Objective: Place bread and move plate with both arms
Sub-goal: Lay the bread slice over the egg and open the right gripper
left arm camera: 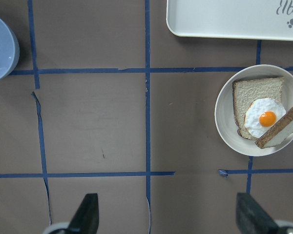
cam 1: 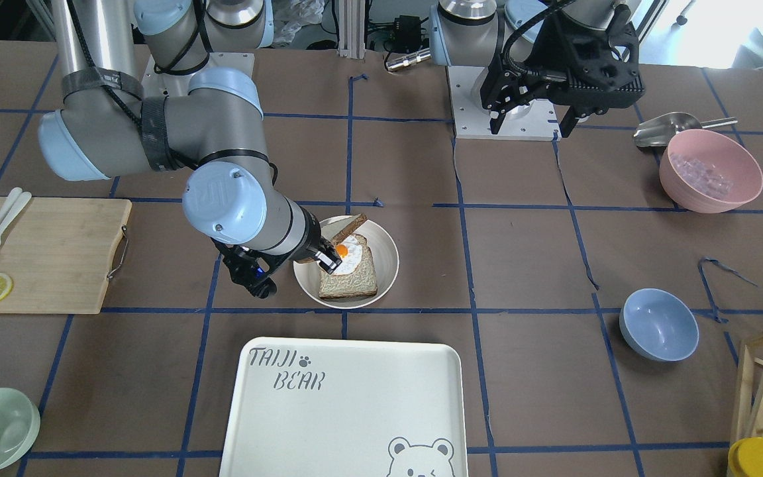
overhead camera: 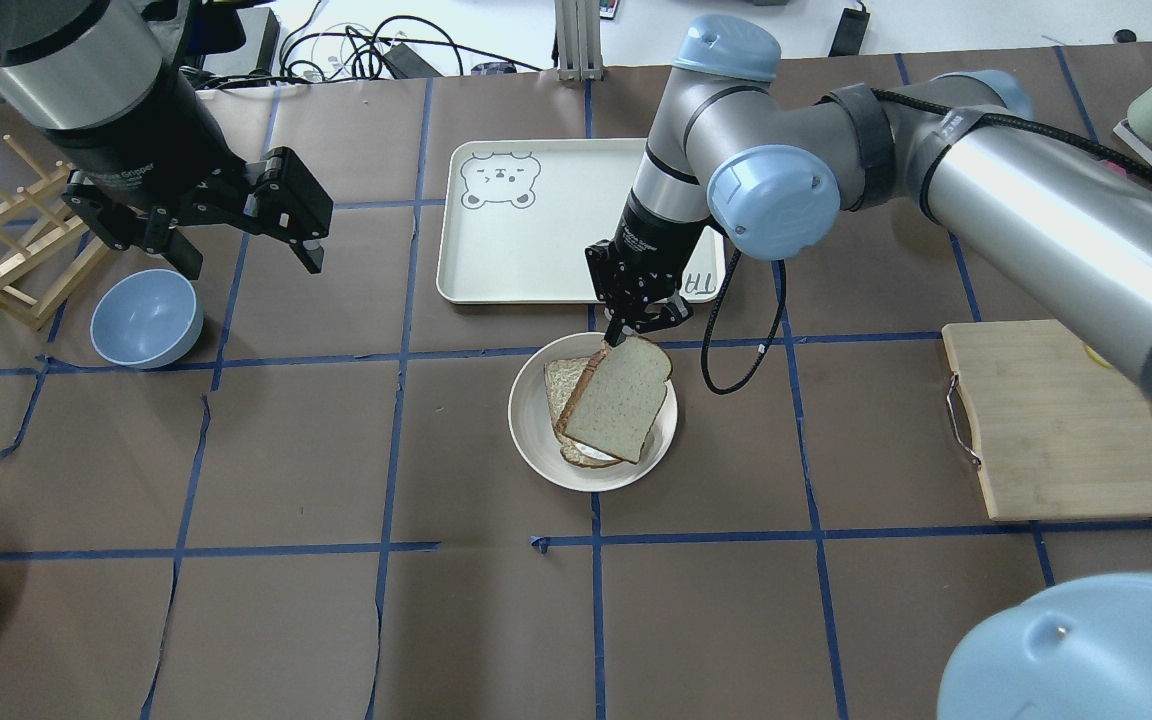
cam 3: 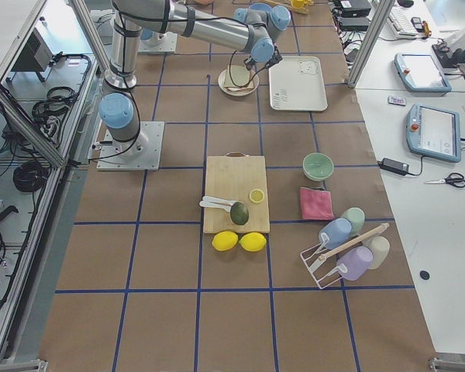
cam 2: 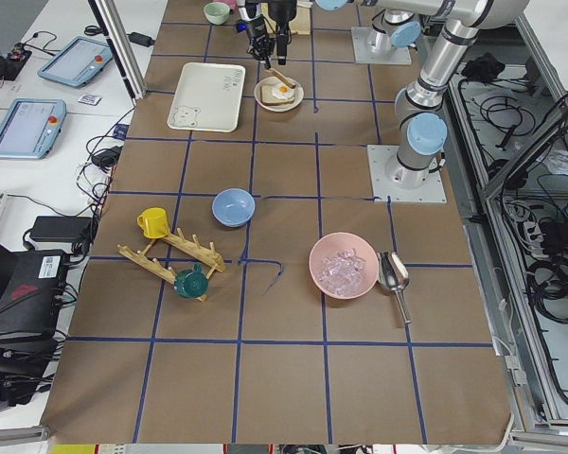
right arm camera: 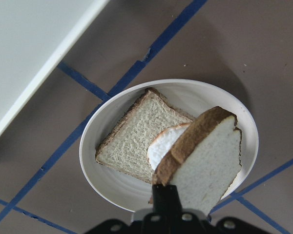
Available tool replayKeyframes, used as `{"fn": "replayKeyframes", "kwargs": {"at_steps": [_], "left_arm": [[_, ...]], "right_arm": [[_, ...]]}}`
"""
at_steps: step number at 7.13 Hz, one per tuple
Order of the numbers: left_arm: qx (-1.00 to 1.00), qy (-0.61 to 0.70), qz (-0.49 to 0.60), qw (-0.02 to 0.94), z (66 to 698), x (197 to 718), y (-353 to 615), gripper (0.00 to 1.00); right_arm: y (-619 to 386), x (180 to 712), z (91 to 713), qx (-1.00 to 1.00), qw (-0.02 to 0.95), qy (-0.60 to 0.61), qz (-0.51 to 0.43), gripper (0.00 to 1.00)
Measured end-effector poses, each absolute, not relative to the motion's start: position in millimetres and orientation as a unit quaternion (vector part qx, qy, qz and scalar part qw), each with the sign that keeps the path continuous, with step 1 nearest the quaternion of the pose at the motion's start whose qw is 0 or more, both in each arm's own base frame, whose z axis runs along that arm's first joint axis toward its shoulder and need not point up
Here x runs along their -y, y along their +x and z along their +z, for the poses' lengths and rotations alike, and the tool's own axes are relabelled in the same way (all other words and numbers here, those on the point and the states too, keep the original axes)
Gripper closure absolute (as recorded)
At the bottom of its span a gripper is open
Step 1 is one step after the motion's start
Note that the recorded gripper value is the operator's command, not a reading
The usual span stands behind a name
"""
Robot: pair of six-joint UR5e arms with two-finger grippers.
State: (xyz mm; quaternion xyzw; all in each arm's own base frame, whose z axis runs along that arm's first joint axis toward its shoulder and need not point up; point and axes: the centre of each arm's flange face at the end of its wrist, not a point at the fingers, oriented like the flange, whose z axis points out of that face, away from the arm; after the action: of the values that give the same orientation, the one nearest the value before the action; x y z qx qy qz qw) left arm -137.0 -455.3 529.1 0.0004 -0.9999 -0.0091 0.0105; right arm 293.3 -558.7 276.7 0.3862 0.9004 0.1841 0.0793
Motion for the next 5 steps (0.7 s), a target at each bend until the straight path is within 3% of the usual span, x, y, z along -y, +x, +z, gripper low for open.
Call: {"fn": "replayKeyframes", "kwargs": {"at_steps": [1, 2, 3, 4, 5], "left_arm": [[1.0, 0.0, -0.009, 0.011, 529, 455, -137, 0.0], [1.0, 0.0, -0.009, 0.011, 529, 455, -137, 0.0], [1.0, 0.0, -0.009, 0.011, 529, 455, -137, 0.0], [1.0, 0.0, -0.01, 0.011, 529, 455, -137, 0.0], [1.0, 0.0, -0.01, 0.011, 529, 455, -137, 0.0]], "right_arm": [[295, 561, 275, -0.904, 0.084, 0.382, 0.175, 0.6], [300, 561, 273, -0.906, 0.087, 0.379, 0.169, 0.56], [308, 557, 272, -0.907, 0.087, 0.375, 0.169, 0.35], [314, 552, 270, -0.909, 0.085, 0.37, 0.17, 0.33], [315, 551, 270, -0.913, 0.079, 0.366, 0.164, 0.03]]}}
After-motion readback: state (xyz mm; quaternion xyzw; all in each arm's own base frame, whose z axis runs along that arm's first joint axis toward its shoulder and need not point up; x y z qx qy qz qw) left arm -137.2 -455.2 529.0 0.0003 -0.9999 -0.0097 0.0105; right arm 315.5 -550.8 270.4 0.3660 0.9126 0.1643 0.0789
